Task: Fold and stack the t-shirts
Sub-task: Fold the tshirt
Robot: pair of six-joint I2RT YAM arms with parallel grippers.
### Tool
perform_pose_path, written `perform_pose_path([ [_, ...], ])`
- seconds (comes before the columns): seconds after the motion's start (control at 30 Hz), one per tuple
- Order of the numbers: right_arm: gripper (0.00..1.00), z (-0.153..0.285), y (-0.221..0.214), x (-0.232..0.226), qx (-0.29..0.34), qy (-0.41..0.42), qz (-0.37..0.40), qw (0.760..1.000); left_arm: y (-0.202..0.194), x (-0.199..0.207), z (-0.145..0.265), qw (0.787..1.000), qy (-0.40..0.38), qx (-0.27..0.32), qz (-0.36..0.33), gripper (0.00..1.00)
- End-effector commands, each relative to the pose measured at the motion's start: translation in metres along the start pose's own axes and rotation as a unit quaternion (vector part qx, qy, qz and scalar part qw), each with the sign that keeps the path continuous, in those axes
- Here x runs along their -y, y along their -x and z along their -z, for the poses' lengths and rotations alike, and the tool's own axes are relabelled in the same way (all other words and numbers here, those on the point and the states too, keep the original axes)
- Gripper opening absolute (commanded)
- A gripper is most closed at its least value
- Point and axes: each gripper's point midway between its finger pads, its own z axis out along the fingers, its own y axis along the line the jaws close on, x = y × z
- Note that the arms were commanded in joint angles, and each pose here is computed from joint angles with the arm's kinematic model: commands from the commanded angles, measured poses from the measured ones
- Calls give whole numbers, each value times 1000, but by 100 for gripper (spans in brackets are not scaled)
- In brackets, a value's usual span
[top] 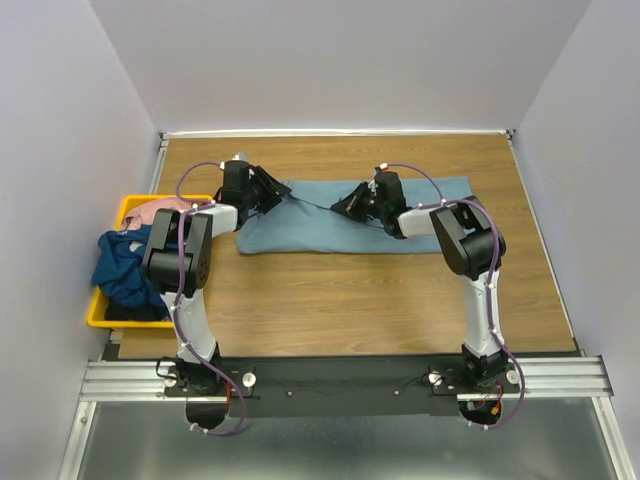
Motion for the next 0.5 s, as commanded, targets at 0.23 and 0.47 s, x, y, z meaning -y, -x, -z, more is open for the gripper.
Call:
perform_pose_path([
  [0.23,1,13,12,-13,20,-18,53,998,0,6,-8,1000,-9,0,-3,51],
  [0.47,1,19,16,-12,15,-44,80,996,3,8,-12,1000,-12,3,-3,52],
])
